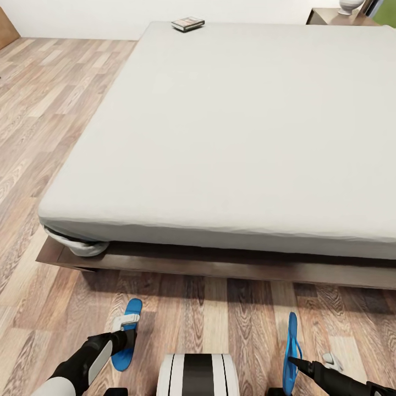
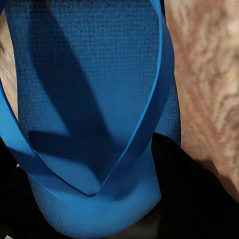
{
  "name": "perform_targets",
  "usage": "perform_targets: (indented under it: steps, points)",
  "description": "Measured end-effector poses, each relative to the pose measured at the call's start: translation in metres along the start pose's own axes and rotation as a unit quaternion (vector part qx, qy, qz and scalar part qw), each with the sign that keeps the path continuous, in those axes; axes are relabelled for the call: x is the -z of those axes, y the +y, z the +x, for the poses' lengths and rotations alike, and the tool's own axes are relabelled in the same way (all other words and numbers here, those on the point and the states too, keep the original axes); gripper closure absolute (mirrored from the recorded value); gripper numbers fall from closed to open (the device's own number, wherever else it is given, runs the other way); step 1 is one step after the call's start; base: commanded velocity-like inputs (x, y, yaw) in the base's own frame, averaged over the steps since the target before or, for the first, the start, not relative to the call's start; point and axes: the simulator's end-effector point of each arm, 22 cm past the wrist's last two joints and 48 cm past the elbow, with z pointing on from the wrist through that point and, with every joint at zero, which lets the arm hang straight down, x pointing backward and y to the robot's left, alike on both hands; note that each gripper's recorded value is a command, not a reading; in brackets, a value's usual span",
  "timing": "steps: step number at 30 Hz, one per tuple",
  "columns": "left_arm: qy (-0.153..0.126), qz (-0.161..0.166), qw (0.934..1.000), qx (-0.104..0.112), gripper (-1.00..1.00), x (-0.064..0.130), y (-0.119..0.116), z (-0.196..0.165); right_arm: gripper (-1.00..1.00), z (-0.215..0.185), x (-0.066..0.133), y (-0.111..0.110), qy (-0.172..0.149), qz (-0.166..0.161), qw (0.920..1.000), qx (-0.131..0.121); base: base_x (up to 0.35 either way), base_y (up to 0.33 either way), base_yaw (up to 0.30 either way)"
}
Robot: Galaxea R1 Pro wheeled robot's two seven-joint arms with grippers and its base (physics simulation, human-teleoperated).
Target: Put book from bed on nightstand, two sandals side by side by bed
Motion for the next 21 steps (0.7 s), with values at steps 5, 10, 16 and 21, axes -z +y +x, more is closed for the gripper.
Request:
perform_targets:
  steps: [5,10,16,21]
  points:
    - [0.0,0.0,1.0,0.0,1.0,0.0,0.0,0.0,1.0,-0.0001,0.0002,-0.0001,0.0,0.0,1.0,0.0,0.0,0.0,0.0]
    - [-0.007,0.0,1.0,-0.002,1.0,0.0059,-0.0008,-0.0061,1.0,-0.0058,0.0031,0.0064,-0.007,-0.005,0.9999,0.006,0.0,0.0,0.0]
    - [-0.007,0.0,1.0,-0.002,1.0,0.0058,-0.0008,-0.006,1.0,-0.0056,0.0031,0.0062,-0.007,-0.004,1.0,0.006,0.0,0.0,0.0]
    - [-0.007,0.0,1.0,-0.002,1.0,0.0058,-0.0008,-0.006,1.0,-0.0054,0.003,0.0063,-0.006,-0.004,1.0,0.006,0.0,0.0,0.0]
